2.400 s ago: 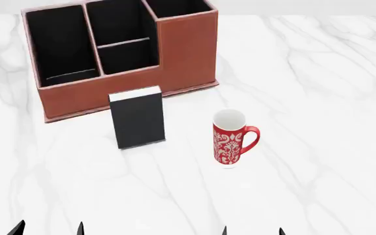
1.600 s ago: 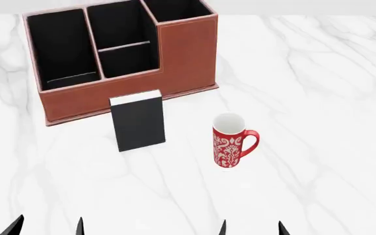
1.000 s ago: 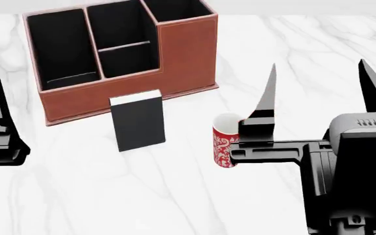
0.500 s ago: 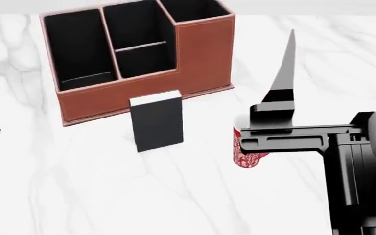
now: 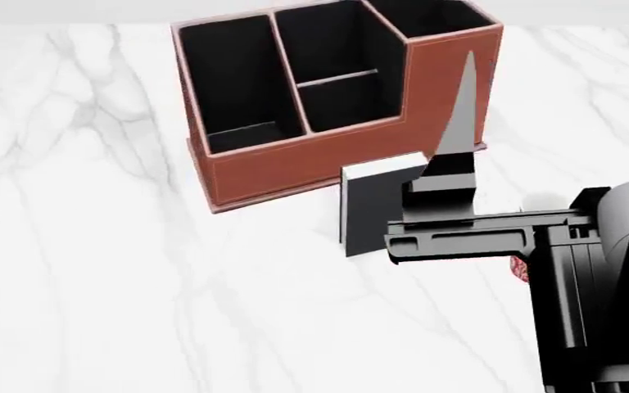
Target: Pick up the book and place it in the front compartment of the caddy.
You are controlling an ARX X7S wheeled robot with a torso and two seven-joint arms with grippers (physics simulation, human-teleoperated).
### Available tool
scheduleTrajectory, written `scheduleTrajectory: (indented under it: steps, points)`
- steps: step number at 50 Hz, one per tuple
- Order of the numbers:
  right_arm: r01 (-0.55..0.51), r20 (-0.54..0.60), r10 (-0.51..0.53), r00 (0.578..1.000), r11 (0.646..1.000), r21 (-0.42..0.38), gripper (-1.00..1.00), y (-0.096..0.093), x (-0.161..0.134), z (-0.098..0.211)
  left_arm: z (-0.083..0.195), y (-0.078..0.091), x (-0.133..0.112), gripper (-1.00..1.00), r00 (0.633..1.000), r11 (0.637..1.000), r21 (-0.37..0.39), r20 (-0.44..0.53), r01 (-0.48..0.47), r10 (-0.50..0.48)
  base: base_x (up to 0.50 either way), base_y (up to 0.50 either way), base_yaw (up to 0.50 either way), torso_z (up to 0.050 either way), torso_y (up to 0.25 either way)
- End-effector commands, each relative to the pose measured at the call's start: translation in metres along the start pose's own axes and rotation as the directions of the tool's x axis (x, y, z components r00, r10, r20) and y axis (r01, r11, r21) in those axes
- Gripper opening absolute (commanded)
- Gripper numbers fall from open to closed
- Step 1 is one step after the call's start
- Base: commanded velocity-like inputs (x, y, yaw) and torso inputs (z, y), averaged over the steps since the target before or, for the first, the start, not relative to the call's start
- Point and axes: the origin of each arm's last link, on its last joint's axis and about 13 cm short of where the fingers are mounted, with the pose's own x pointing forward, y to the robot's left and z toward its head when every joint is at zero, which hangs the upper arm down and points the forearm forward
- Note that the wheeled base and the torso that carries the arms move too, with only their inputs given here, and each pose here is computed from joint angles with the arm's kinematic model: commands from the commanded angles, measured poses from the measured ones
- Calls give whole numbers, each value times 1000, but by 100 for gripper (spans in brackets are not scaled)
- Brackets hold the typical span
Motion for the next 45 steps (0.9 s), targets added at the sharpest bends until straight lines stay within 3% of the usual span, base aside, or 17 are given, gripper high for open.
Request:
scheduleTrajectory:
  steps: [1, 11, 28, 45]
  points:
    - [10, 11, -10, 1000, 1000, 9, 100, -1, -1, 0, 0, 2, 0, 100, 1000, 1000, -9, 5, -5, 5, 0, 500, 0, 0, 0]
    - [3, 9, -3, 1000, 1000, -15, 100, 0, -2, -1, 1, 2, 0, 100, 1000, 1000, -8, 6, -6, 6, 0, 435, 0, 0, 0]
    - [-6, 16, 7, 1000, 1000, -8, 100, 1, -2, 0, 2, 2, 0, 100, 1000, 1000, -7, 9, -6, 6, 6, 4, 0, 0, 0]
    - [-29, 24, 29, 999, 1000, -3, 100, 1, -3, 0, 2, 2, 1, 100, 1000, 1000, -7, 10, -5, 5, 464, 0, 0, 0, 0]
